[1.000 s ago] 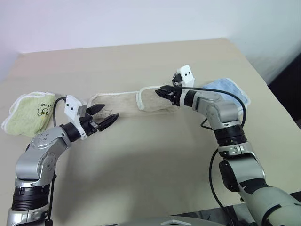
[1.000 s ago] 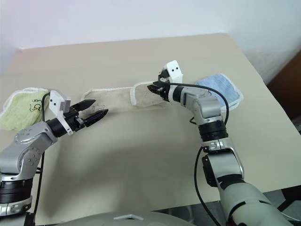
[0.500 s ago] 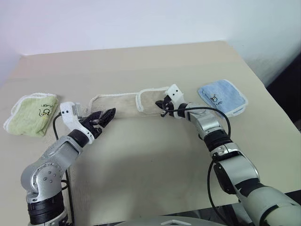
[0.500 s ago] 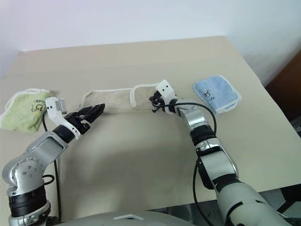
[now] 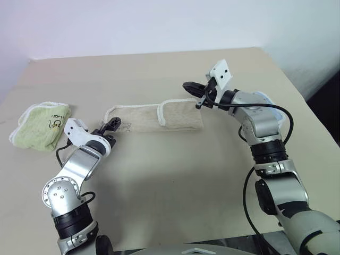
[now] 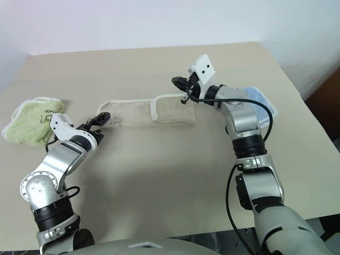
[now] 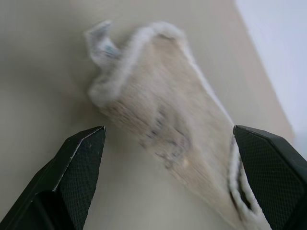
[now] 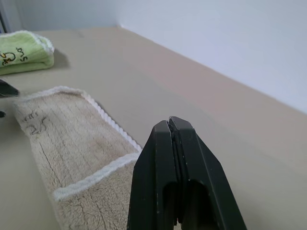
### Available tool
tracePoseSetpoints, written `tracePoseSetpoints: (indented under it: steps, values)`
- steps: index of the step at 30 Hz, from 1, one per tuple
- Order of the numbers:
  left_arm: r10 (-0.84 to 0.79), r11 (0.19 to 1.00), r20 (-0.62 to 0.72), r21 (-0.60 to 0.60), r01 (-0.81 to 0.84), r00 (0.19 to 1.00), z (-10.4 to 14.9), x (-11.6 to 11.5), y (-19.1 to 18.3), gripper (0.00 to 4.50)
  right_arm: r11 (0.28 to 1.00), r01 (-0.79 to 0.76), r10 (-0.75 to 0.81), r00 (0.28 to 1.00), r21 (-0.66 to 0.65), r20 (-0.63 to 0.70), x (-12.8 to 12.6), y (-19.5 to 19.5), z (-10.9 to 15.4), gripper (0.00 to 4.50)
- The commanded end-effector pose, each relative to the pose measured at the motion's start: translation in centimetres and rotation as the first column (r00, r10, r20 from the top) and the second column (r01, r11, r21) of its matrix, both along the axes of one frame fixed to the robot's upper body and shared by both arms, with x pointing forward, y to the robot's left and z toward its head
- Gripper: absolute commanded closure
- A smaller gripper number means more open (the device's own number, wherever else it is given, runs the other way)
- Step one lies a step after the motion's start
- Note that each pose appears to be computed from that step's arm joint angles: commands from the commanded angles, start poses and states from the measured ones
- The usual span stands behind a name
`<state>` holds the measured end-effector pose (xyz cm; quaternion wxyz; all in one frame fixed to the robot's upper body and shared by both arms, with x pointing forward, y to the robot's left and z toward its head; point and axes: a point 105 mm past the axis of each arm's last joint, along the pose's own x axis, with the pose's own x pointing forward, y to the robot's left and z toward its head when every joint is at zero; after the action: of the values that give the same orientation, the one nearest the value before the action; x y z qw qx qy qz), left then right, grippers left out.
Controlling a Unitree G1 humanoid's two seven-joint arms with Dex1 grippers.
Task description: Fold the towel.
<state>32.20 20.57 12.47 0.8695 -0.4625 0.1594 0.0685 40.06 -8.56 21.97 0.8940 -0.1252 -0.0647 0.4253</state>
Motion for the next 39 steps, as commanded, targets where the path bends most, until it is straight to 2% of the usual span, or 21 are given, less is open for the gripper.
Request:
tracePoseSetpoints:
  steps: [1, 7, 13, 15, 17, 22, 27, 31, 34, 37, 39]
  values:
    - [0.051, 0.998, -0.114, -0.027, -0.055, 0.992, -1.9, 0.8, 0.5, 0.02, 0.999, 0.013, -0.015, 0.997, 0.031, 0.076, -0.3, -0.5, 2.5, 4.5]
    - [-0.008, 0.997, -0.121, -0.081, -0.001, 0.993, -2.0, 3.8, -0.7, 0.02, 0.998, 0.038, -0.041, 0.997, 0.045, 0.063, -0.7, -1.0, 2.1, 4.5]
    - [-0.08, 0.986, -0.092, -0.151, 0.066, 0.993, -1.3, 5.9, -2.3, 0.02, 0.999, 0.026, -0.028, 0.998, 0.045, 0.049, -1.8, -0.6, 1.6, 4.5]
    - [-0.097, 0.985, -0.087, -0.154, 0.083, 0.991, -1.1, 6.2, -2.7, 0.42, 0.999, 0.026, -0.028, 0.999, 0.042, 0.041, -2.1, -0.6, 1.4, 4.5]
    - [-0.084, 0.986, -0.073, -0.152, 0.072, 0.994, -0.9, 6.3, -2.5, 0.88, 1.0, 0.009, -0.009, 1.0, 0.017, -0.009, -2.8, -0.9, 0.0, 4.5]
    - [-0.041, 0.99, -0.031, -0.139, 0.037, 0.999, -0.1, 6.3, -1.1, 2.67, 0.998, -0.03, 0.025, 0.995, -0.058, -0.097, -4.6, -1.9, -3.0, 4.5]
    - [0.074, 0.989, 0.035, -0.134, -0.068, 0.997, 1.6, 6.3, 2.9, 4.41, 0.998, 0.002, -0.01, 0.992, -0.061, -0.127, -4.9, -3.0, -3.5, 4.5]
    - [0.155, 0.987, 0.172, -0.077, -0.144, 0.973, 5.4, 6.2, 7.3, 4.48, 0.997, 0.036, -0.045, 0.988, -0.064, -0.148, -4.7, -3.9, -3.9, 4.5]
    - [0.146, 0.989, 0.286, -0.022, -0.145, 0.947, 8.5, 6.1, 8.6, 4.48, 0.996, 0.049, -0.059, 0.986, -0.071, -0.156, -4.7, -4.4, -4.2, 4.5]
    - [0.056, 0.99, 0.409, 0.094, -0.103, 0.911, 12.1, 5.9, 7.9, 4.48, 0.995, 0.064, -0.076, 0.984, -0.076, -0.158, -4.6, -4.8, -4.4, 4.5]
    - [-0.098, 0.97, 0.447, 0.242, -0.015, 0.889, 13.3, 6.0, 5.0, 4.48, 0.995, 0.069, -0.08, 0.984, -0.074, -0.158, -4.5, -4.7, -4.4, 4.5]
